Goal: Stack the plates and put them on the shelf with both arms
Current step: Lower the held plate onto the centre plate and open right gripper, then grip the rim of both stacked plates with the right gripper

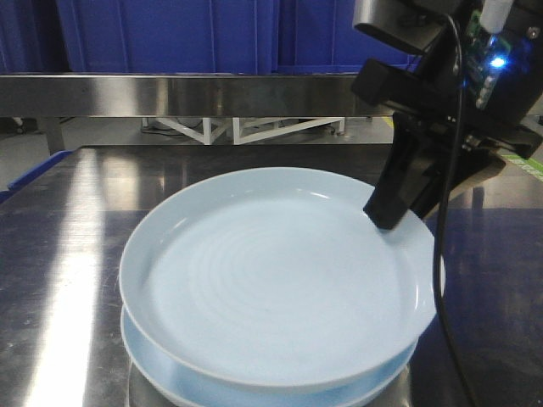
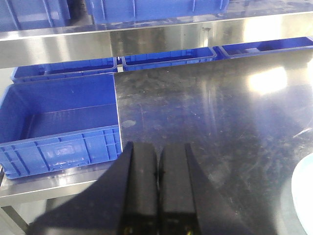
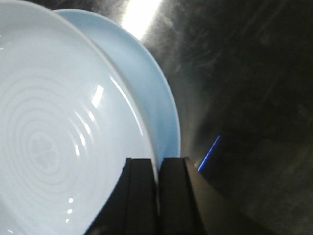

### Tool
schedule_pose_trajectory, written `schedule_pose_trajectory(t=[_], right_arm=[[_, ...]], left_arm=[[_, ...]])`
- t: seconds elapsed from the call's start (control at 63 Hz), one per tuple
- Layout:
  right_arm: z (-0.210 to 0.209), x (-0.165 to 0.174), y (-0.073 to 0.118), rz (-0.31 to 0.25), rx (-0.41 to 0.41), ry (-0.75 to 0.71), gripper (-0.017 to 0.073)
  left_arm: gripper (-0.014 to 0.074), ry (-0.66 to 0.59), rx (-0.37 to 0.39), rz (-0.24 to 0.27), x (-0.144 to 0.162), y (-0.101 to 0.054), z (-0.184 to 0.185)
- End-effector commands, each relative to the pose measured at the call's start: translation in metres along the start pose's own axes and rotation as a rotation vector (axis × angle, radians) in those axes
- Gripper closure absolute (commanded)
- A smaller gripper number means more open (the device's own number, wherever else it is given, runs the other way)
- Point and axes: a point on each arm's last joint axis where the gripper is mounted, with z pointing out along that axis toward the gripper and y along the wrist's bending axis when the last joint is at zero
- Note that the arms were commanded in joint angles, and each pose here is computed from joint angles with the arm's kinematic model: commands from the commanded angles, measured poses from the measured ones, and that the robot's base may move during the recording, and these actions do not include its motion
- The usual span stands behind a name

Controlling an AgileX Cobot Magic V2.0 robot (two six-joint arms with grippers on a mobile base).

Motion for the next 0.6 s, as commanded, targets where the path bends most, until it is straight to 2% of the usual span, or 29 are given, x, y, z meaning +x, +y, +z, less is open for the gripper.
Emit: schedule_pose_trajectory(t=[0.0, 0.079, 0.175, 0.365, 0.412, 0.46, 0.587], right_arm=[[-0.013, -0.008, 0.006, -0.004, -0.012, -0.07, 0.0501], [-0.012, -0.008, 0.006, -0.003, -0.012, -0.066, 0.0496], [-0.012, -0.007, 0.006, -0.003, -0.013, -0.064, 0.0434], [-0.014, -0.007, 0.007, -0.006, -0.014, -0.068, 0.0139], [-0.015, -0.007, 0.007, -0.008, -0.014, -0.072, 0.0088], [-0.018, -0.007, 0.008, -0.01, -0.015, -0.079, 0.0057], [-0.025, -0.006, 0.011, -0.02, -0.015, -0.099, 0.0054]], left_arm=[[0.051, -0.11, 0.004, -0.017, -0.016, 0.0, -0.003], [0.051, -0.11, 0.004, -0.017, -0.016, 0.0, -0.003], [0.051, -0.11, 0.004, -0.017, -0.016, 0.0, -0.003], [0.051, -0.11, 0.004, -0.017, -0.016, 0.0, -0.003], [0.051, -0.11, 0.004, -0.017, -0.016, 0.0, -0.003], [0.051, -0.11, 0.004, -0.017, -0.016, 0.0, -0.003], [0.051, -0.11, 0.004, -0.017, -0.016, 0.0, -0.003]])
